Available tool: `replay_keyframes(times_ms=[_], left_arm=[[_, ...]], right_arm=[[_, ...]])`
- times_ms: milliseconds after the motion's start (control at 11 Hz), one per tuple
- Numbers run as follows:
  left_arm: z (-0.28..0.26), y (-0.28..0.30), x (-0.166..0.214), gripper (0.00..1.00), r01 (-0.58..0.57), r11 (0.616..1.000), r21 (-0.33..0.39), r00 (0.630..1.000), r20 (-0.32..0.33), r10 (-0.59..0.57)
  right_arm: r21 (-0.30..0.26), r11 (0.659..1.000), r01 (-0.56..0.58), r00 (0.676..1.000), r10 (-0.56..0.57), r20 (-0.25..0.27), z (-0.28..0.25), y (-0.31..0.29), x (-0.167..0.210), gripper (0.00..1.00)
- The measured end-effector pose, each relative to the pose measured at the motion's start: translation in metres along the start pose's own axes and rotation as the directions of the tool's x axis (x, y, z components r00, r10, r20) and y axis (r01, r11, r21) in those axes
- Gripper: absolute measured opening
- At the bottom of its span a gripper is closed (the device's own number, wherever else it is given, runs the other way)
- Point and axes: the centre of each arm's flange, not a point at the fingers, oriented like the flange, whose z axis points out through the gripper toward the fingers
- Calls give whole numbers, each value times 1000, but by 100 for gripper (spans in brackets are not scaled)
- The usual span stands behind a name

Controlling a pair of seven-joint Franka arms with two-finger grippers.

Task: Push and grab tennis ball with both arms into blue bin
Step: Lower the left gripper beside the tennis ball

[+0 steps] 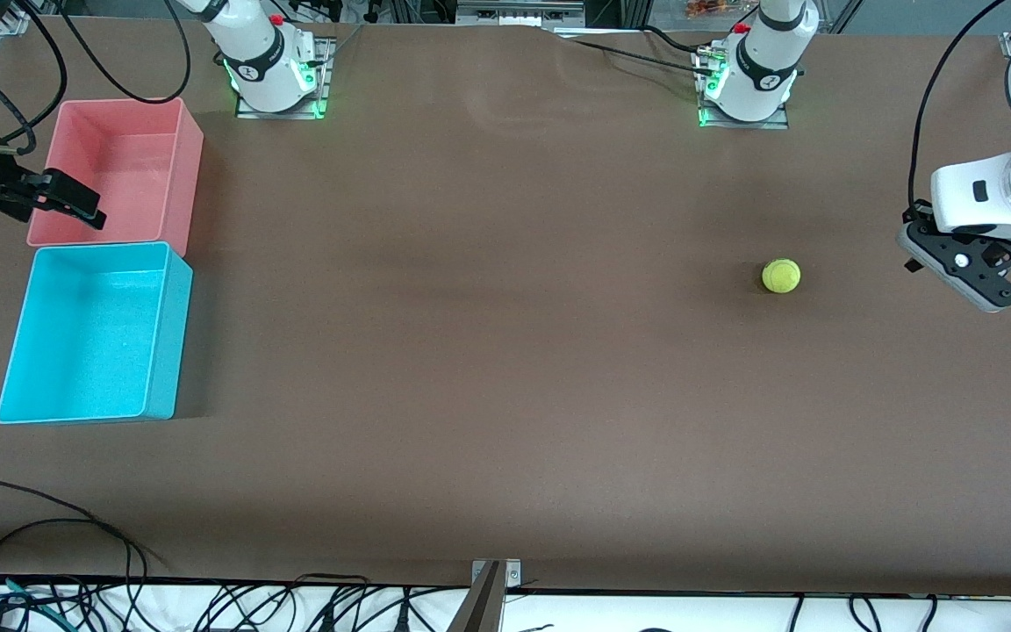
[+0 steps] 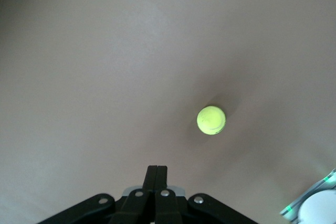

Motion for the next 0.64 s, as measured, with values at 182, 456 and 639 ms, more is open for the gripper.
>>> replay_keyframes(times_ms=[182,456,639], left_arm=[[31,-14,-20,1,-121,992,-21,993,-15,120],[69,-13,-31,1,-281,960,8,959,-39,281],[97,-3,-31,1,-420,907,39,906,-45,421]], right_arm=[[1,1000,0,1000,0,-7,-4,0,0,100],[1,1000,-2,1000,2,-8,-4,1,0,100],[1,1000,-6,1000,6,-8,-4,3,1,100]])
